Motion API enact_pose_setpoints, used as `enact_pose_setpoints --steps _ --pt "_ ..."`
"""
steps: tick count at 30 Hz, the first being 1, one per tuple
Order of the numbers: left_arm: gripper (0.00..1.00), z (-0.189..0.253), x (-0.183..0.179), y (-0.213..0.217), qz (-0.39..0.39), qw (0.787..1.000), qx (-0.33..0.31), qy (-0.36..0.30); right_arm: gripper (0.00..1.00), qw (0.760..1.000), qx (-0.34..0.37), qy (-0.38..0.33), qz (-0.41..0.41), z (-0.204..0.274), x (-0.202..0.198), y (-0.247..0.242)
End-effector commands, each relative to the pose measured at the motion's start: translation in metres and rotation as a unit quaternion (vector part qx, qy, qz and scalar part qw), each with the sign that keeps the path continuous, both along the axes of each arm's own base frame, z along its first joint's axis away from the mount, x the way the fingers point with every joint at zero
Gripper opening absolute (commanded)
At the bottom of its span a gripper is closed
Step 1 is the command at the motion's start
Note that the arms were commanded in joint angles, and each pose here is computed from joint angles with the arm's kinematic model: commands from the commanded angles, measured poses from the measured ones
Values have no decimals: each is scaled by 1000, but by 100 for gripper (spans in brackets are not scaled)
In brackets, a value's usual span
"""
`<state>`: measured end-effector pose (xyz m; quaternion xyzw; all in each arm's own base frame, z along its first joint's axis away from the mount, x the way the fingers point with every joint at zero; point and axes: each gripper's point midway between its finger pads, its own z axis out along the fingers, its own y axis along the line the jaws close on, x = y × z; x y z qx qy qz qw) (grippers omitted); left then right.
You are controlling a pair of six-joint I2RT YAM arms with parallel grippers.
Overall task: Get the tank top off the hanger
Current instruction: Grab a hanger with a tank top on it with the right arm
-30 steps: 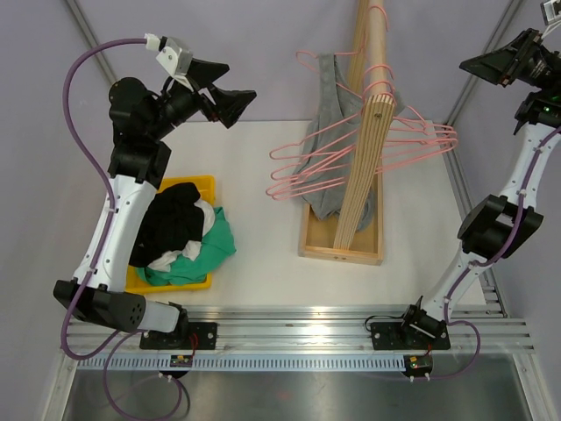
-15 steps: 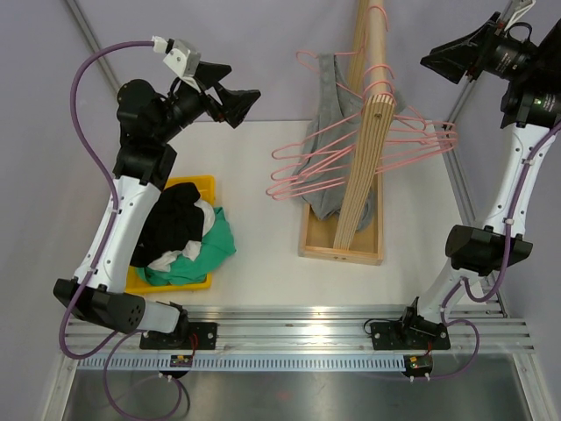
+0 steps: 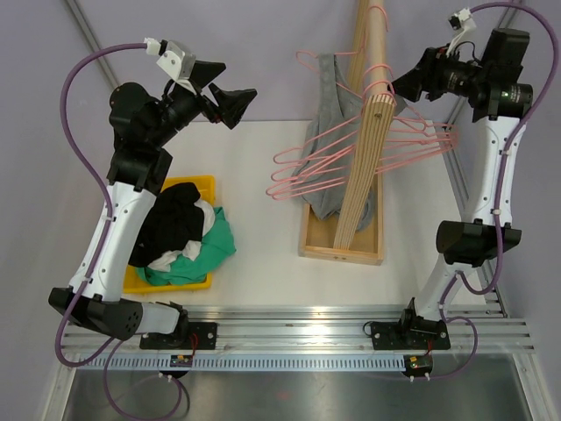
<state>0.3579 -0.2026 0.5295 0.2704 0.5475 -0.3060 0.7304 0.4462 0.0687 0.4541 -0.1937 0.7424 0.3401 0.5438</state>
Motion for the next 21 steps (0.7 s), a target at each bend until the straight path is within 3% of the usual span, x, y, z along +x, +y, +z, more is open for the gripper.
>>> enact_pose_setpoints --steps 1,5,13,21 --pt "99 20 -12 6 12 999 -3 -35 75 998 -57 8 -25 -19 5 3" --pt "99 23 -12 8 18 999 -1 -40 63 996 -77 14 -30 -30 9 7" --pt "99 21 -8 5 13 999 0 -37 26 995 -100 2 -23 -30 2 11" --pt "99 16 -6 2 6 1000 5 -25 10 993 -114 -13 -22 -26 -4 15"
